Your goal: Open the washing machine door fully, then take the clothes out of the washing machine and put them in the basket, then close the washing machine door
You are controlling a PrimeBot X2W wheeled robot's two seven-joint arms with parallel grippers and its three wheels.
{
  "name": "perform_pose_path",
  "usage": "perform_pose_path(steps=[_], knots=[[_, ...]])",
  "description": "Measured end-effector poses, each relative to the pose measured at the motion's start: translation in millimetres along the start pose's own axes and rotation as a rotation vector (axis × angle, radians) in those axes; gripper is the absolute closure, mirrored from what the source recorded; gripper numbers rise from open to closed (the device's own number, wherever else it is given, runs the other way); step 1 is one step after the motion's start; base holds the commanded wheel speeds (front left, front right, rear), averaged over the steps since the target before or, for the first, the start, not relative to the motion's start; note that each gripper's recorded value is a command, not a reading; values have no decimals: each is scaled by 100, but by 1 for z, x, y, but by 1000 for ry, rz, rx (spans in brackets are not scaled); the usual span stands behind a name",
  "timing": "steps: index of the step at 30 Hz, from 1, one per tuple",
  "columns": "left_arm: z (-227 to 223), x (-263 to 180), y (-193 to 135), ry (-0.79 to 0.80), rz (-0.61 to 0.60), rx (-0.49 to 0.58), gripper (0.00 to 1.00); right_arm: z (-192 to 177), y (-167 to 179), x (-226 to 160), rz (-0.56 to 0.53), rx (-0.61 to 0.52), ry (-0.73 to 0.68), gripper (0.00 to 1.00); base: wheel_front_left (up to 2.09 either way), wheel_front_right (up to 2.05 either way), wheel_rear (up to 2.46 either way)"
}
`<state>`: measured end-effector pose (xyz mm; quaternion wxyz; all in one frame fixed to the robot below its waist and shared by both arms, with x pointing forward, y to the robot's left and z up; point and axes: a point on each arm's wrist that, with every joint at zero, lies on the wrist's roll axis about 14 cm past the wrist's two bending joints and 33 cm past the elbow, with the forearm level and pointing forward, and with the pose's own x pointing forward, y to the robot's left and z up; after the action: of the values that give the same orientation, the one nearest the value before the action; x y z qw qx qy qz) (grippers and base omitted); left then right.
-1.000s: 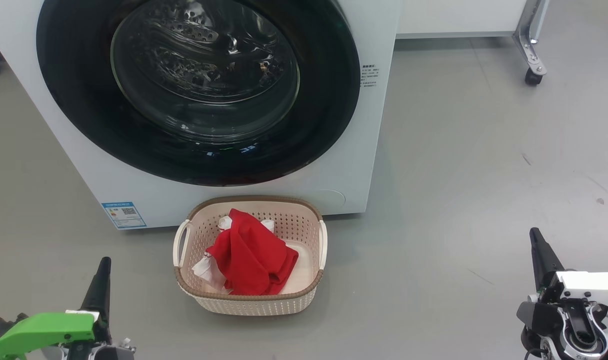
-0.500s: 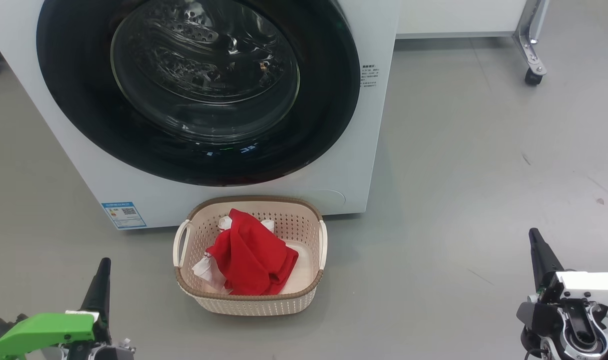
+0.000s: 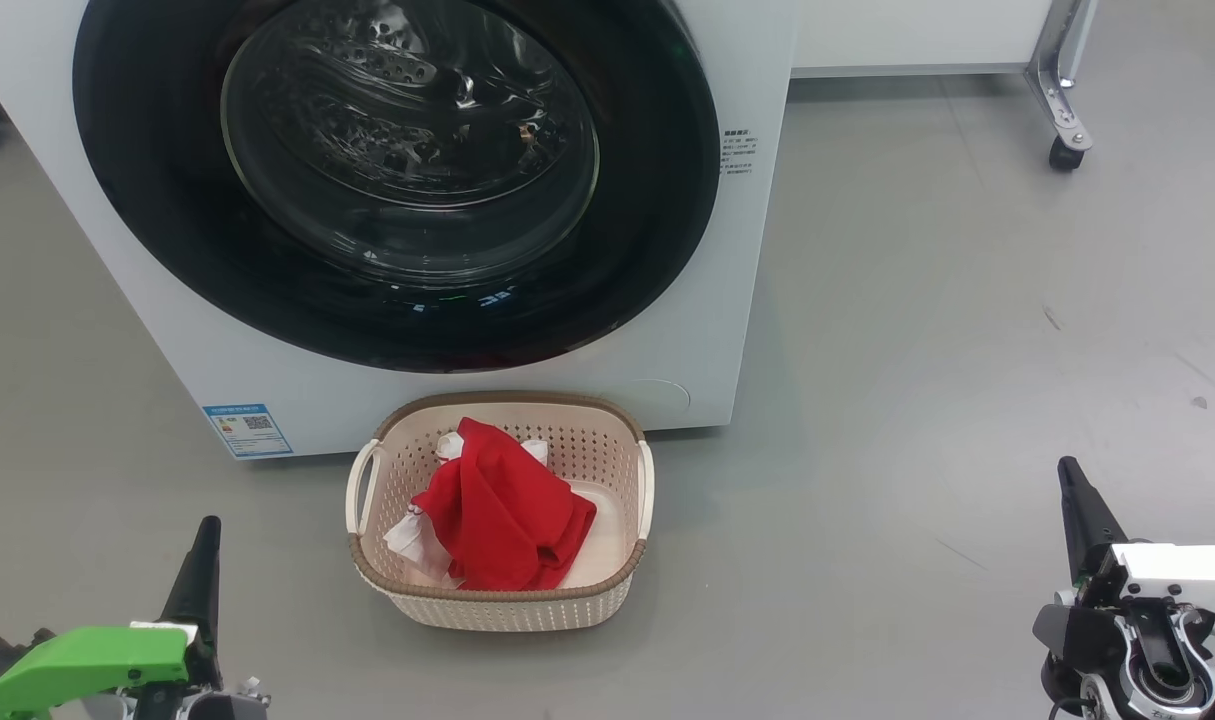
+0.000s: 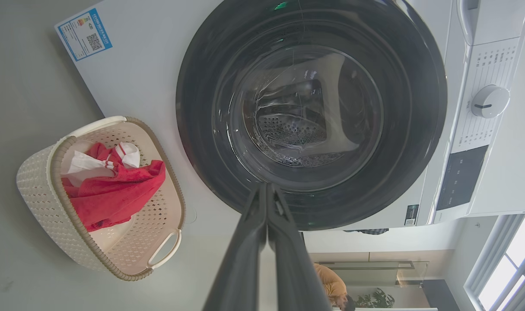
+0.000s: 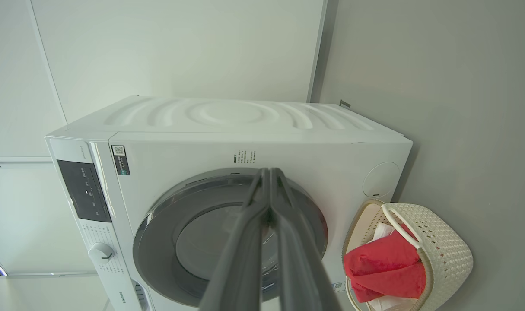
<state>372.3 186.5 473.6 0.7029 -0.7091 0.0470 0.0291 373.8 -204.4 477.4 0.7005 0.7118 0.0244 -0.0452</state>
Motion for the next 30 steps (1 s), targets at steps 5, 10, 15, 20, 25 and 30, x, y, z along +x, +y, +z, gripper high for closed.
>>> perform_pose_path(steps=[5,10,15,20,25,30], knots=[[0,0,0,0,1,0,100,0,0,0,-1,0,0,100,0,0,0],[0,1,0,-1,-1,0,100,0,0,0,3,0,-1,100,0,0,0],[0,1,0,-1,-1,0,100,0,0,0,2,0,-1,100,0,0,0],[1,1,0,-2,-1,-1,100,0,0,0,2,0,-2,100,0,0,0],[1,1,0,-1,-1,-1,100,1,0,0,1,1,-2,100,0,0,0],[1,1,0,-2,-1,-1,100,1,-1,0,1,1,-2,100,0,0,0]])
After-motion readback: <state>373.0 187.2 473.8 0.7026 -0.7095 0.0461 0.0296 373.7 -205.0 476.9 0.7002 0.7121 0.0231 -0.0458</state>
